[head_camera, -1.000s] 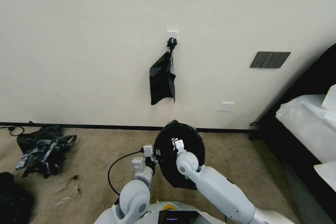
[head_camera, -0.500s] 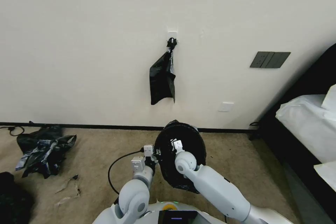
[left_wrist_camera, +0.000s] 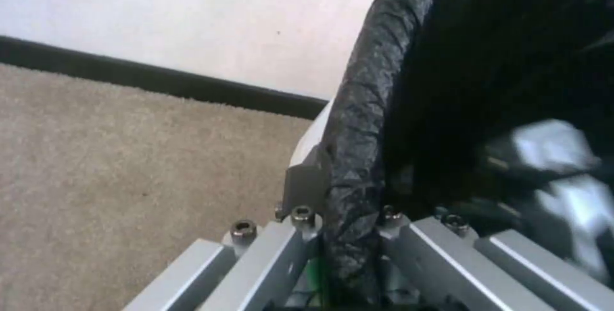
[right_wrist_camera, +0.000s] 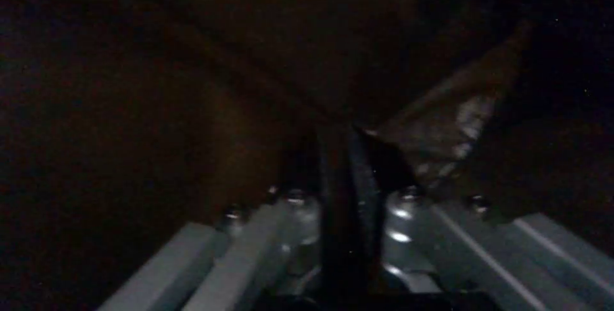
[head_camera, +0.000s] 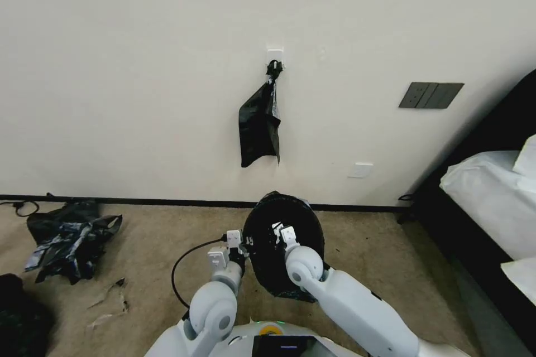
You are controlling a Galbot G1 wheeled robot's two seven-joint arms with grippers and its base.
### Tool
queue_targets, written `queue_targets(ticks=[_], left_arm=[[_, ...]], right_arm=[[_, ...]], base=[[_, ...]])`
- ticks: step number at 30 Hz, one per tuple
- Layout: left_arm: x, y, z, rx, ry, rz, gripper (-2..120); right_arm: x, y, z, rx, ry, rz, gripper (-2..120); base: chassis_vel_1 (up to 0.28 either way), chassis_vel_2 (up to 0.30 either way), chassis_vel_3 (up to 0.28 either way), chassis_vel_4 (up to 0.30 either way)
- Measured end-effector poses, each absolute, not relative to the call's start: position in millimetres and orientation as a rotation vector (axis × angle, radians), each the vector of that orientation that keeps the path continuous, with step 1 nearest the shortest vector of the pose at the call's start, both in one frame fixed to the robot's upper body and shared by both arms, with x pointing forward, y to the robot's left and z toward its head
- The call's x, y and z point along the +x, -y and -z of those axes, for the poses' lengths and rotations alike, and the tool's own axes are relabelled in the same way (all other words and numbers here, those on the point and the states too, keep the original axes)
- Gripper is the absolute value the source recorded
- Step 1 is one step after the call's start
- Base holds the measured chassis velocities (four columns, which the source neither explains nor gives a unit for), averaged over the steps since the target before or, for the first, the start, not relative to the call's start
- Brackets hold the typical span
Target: Place a trash bag onto the trash bin.
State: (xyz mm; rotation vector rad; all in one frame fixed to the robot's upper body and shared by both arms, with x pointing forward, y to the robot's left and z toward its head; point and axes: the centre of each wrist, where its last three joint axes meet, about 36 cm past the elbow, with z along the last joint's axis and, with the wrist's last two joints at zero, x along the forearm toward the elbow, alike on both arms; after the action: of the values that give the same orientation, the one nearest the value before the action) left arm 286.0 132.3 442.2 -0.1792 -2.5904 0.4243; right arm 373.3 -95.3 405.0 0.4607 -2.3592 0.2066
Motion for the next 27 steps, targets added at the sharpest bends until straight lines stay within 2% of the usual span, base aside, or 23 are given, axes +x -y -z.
queue_targets(ticks=[1, 3, 4, 8, 10, 12, 14, 16, 19, 20, 27], left_arm=[[287.7, -132.4, -441.6, -0.177, 2.587, -0.426, 0], [298.4, -134.1, -435.3, -0.154, 2.560, -0.426, 0], [298.4, -134.1, -435.3, -0.154, 2.560, -0.426, 0], [310.6, -136.0, -426.0, -0.123, 2.521, -0.427, 0], [312.4, -136.3, -424.0, -0.117, 2.513, -0.426, 0], [318.7, -137.2, -418.6, -0.097, 2.472, -0.434, 0], [320.5, -137.2, -417.6, -0.088, 2.458, -0.439, 0], [327.5, -138.2, -415.9, -0.056, 2.405, -0.460, 0], [331.9, -139.0, -416.0, -0.029, 2.370, -0.469, 0], [335.6, -141.0, -416.2, -0.007, 2.342, -0.475, 0], [351.3, -146.3, -411.1, 0.091, 2.270, -0.490, 0]], right_arm=[[370.9, 96.3, -407.4, 0.473, 2.361, -0.203, 15], [359.9, 100.5, -419.3, 0.524, 2.370, -0.185, 28], [359.9, 100.5, -419.3, 0.524, 2.370, -0.185, 28], [341.7, 110.4, -440.3, 0.608, 2.392, -0.155, 45], [337.9, 113.6, -445.7, 0.622, 2.402, -0.148, 48], [324.5, 127.4, -461.7, 0.665, 2.439, -0.126, 60], [321.6, 131.8, -465.7, 0.672, 2.463, -0.123, 63], [312.0, 146.5, -477.6, 0.686, 2.559, -0.123, 75], [306.6, 153.9, -484.9, 0.686, 2.615, -0.126, 82], [301.4, 158.3, -491.1, 0.685, 2.652, -0.122, 89], [283.3, 164.4, -503.2, 0.662, 2.719, -0.077, 100]], base=[[0.000, 0.000, 0.000, 0.000], [0.000, 0.000, 0.000, 0.000], [0.000, 0.000, 0.000, 0.000], [0.000, 0.000, 0.000, 0.000], [0.000, 0.000, 0.000, 0.000], [0.000, 0.000, 0.000, 0.000], [0.000, 0.000, 0.000, 0.000], [0.000, 0.000, 0.000, 0.000], [0.000, 0.000, 0.000, 0.000], [0.000, 0.000, 0.000, 0.000], [0.000, 0.000, 0.000, 0.000]])
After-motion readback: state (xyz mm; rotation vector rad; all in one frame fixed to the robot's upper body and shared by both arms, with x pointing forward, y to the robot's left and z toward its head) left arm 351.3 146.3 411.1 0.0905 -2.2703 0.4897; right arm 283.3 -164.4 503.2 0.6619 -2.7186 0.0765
